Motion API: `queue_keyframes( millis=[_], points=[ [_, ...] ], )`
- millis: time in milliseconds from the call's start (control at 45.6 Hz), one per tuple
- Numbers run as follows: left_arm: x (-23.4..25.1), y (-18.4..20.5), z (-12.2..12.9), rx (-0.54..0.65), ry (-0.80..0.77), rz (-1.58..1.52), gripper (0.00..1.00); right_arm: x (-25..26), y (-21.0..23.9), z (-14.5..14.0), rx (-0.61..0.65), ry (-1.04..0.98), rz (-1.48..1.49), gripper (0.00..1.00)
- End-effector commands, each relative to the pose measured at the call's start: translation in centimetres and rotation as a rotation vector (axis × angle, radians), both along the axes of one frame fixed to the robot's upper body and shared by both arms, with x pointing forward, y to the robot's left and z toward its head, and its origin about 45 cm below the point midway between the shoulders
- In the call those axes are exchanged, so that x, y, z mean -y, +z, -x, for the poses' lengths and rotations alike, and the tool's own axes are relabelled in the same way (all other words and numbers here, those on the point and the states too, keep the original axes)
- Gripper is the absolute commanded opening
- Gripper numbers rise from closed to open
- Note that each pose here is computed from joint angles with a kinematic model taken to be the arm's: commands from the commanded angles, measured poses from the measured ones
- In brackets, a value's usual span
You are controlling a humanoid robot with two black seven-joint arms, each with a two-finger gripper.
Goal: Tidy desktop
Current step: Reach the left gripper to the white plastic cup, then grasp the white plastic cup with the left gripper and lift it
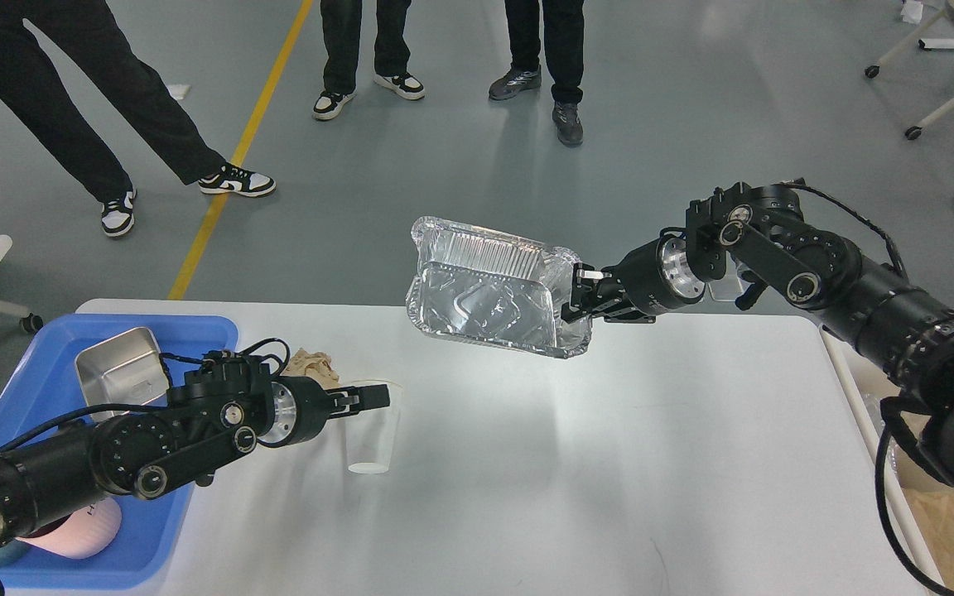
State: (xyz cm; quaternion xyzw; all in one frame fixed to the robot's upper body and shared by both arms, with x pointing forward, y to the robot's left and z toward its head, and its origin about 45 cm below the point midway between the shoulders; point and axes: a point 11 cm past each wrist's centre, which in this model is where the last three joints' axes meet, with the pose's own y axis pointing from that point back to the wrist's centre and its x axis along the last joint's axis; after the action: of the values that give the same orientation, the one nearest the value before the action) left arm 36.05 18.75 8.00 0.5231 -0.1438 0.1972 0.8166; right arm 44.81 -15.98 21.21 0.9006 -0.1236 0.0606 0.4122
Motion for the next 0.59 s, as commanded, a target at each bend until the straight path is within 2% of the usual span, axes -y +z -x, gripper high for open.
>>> queue_keyframes(
  millis=[0,395,570],
  points=[
    [0.8,-0.8,-0.4,0.002,-0.030,-0.045,0.94,0.2,-0.1,0.0,-0.003,-0.003,0.001,0.00],
    [1.7,-2.5,0.9,-0.030,-0.106,-0.113,0.93,0.8,-0.1,0.2,0.000,-0.005,0.001,0.00],
    [2.7,-2.9,0.8,-0.023,-0.112,-0.123,0.75,0.8,-0.3,0.4,-0.004,-0.003,-0.002,0.00]
  ],
)
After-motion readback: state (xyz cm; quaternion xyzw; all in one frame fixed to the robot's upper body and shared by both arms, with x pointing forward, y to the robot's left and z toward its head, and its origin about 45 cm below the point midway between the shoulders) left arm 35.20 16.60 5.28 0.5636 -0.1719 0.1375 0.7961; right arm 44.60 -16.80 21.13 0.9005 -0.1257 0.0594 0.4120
